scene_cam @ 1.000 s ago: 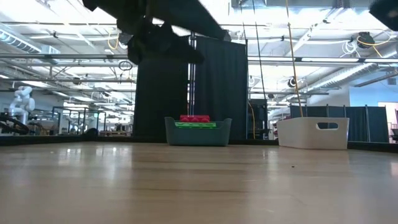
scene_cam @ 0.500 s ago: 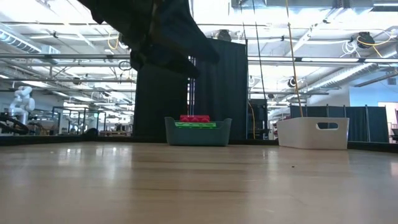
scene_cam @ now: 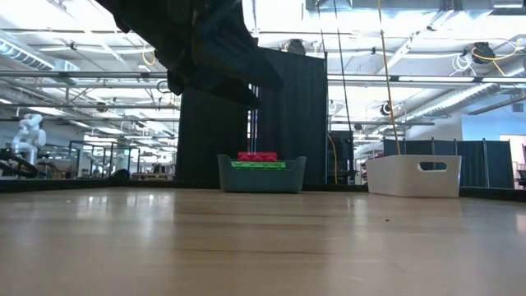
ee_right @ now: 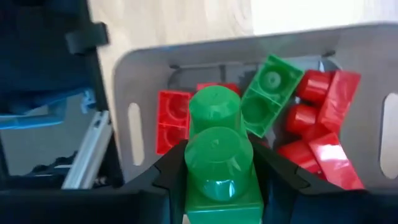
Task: Sort blocks by size
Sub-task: Put the two stud green game piece into the black transparent bin, then return to Home Position
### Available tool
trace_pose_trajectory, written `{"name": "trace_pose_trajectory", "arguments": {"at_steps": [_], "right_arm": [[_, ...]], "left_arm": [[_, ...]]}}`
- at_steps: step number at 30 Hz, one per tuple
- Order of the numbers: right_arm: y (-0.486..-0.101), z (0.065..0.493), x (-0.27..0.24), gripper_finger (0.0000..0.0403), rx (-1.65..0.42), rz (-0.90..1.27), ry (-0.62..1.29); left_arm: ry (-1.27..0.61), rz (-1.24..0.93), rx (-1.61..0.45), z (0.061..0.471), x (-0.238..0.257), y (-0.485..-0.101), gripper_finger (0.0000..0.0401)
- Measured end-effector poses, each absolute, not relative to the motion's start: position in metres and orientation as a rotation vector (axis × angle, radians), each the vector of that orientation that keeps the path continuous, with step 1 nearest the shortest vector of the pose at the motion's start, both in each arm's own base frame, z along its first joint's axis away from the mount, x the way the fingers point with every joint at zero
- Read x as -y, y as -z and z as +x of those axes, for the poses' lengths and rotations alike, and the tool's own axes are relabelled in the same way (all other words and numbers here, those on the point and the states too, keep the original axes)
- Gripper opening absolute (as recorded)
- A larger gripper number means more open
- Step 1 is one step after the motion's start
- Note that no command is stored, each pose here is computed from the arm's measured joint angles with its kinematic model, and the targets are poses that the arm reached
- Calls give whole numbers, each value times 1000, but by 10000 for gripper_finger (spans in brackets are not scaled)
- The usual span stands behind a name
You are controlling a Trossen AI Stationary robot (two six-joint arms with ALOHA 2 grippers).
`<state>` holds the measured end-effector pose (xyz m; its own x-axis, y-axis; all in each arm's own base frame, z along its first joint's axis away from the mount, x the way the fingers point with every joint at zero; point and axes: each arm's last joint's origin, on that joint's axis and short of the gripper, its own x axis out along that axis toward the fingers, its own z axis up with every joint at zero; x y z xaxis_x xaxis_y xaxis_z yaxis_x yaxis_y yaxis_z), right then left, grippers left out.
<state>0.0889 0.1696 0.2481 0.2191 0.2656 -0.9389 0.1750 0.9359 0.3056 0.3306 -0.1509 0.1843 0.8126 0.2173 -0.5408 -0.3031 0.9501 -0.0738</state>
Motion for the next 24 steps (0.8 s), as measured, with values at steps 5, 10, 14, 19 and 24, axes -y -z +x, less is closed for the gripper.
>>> {"name": "trace_pose_trajectory", "arguments": {"at_steps": [5,10,14,19,24], "right_arm": [[-240,87,-173,131,-1421,363,-8],[-238,87,-172,147,-1458,374,47],[-237,86,-171,173,-1466,370,56],[-237,86,-171,191,-1474,388,70],[-237,88,-169,192,-1481,375,65]], "left_arm": [[-299,-162,-551,333,146,-185,242],[-304,-163,-551,334,144,-185,242],[-312,-163,-553,334,142,-184,242],[-327,-165,-555,336,137,-184,242],[-343,-165,-555,339,131,-184,242]]}}
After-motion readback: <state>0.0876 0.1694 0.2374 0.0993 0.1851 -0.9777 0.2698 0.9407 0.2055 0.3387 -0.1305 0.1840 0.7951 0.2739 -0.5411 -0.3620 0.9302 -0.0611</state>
